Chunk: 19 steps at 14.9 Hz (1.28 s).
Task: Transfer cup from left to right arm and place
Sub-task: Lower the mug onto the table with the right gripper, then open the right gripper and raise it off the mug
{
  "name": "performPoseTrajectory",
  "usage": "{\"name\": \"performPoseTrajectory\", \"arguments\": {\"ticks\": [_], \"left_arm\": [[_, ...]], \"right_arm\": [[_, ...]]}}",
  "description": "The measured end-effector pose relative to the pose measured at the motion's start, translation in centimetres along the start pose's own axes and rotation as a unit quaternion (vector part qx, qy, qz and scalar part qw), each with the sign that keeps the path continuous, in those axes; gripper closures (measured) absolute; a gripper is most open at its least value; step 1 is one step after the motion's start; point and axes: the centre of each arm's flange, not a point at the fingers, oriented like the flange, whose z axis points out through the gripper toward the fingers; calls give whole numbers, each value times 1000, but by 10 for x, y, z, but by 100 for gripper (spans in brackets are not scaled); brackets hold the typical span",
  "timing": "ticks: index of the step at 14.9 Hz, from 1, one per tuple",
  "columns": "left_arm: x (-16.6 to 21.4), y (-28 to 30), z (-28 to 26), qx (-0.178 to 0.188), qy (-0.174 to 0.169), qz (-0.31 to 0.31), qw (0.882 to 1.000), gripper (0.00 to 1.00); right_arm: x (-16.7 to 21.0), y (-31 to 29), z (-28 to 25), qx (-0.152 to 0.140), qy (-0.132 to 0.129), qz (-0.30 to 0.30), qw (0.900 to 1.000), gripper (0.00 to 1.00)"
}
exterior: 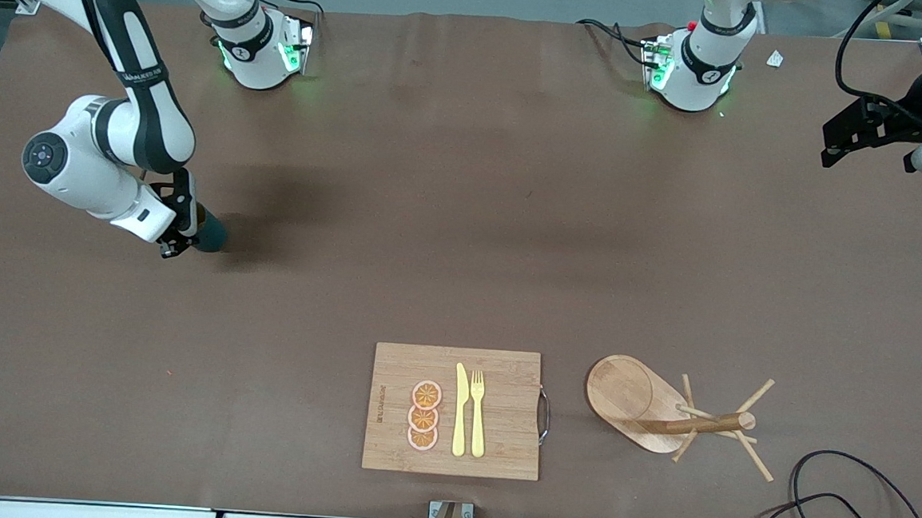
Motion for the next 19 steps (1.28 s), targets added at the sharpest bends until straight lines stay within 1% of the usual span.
{"name": "performPoseTrajectory", "arguments": {"ticks": [1, 2, 3, 8, 9, 10, 11, 15, 19], "left_arm": [[0, 1, 0, 0, 0, 1, 1000, 0], [0, 1, 0, 0, 0, 1, 1000, 0], [0, 2, 0, 0, 0, 1, 1000, 0], [0, 2, 0, 0, 0, 2, 1000, 0], [0, 2, 0, 0, 0, 1, 1000, 0], [0, 1, 0, 0, 0, 1, 1000, 0], [0, 1, 0, 0, 0, 1, 1000, 0], [0, 1, 0, 0, 0, 1, 1000, 0], [1, 1, 2, 0, -2, 1, 1000, 0]], "right_arm": [[0, 0, 0, 0, 0, 5, 1000, 93], [0, 0, 0, 1, 0, 8, 1000, 93], [0, 0, 0, 1, 0, 11, 1000, 88], [0, 0, -1, 0, 0, 15, 1000, 42], [0, 0, -1, 2, 1, 15, 1000, 36], [1, -1, -1, 3, 1, 15, 1000, 27], [1, -1, -1, 4, 2, 15, 1000, 25], [1, -1, -8, 12, 8, 16, 1000, 25], [-6, 4, -44, 21, 23, 26, 999, 25]]}}
